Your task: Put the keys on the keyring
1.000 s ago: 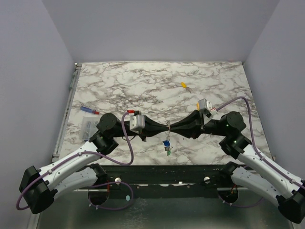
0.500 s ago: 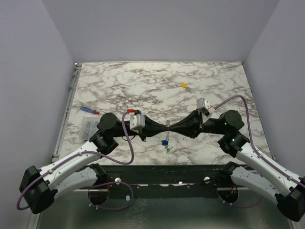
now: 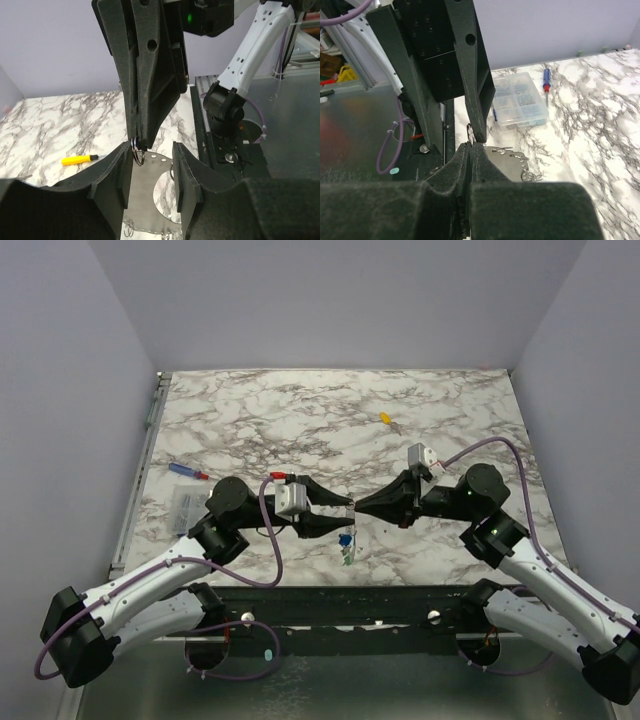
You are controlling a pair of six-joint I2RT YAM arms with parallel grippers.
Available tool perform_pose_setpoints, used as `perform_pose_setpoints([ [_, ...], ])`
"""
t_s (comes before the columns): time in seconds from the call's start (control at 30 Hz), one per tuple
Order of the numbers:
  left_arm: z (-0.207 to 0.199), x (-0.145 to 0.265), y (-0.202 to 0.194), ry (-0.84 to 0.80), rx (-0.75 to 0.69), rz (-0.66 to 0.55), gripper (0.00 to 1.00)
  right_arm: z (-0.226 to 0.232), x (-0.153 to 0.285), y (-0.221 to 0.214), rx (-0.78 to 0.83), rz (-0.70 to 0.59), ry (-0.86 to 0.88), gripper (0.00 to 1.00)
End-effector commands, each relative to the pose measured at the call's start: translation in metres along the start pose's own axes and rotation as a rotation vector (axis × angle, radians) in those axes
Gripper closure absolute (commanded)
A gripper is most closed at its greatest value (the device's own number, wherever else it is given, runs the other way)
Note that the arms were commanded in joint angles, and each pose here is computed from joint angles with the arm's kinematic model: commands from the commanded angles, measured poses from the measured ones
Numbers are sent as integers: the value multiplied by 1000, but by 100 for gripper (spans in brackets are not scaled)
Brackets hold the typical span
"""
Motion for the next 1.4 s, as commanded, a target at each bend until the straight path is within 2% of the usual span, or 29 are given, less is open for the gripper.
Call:
perform_pose_setpoints([
  [0.0, -1, 2, 1, 0, -55, 38, 57, -6, 3, 11, 60, 23, -72, 99],
  [0.43, 15, 16, 23, 149, -193, 254, 57, -11, 3, 8, 125, 105, -138, 99],
  [0.6, 22, 20, 27, 190, -217, 367, 62, -9, 2, 10, 149, 118, -146, 99],
  [0.73, 23, 18, 32, 161, -188, 437, 63, -5, 2, 12, 161, 126, -141, 99],
  [1.2, 17, 1, 42, 45, -117, 536, 65, 2, -2, 9, 169, 170, -128, 99],
  [1.37, 12, -2, 42, 10, -91, 566, 60, 2, -3, 8, 173, 174, -132, 99],
])
Point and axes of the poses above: each gripper's point midway between its finger pads, its own x axis back along the fingers, its own z axis along the line the jaws close on, y = z × x, the point moved 8 cm from there along x, back along the fingers, and after that the axes turned 8 degrees about x, right-handed, at the moved point
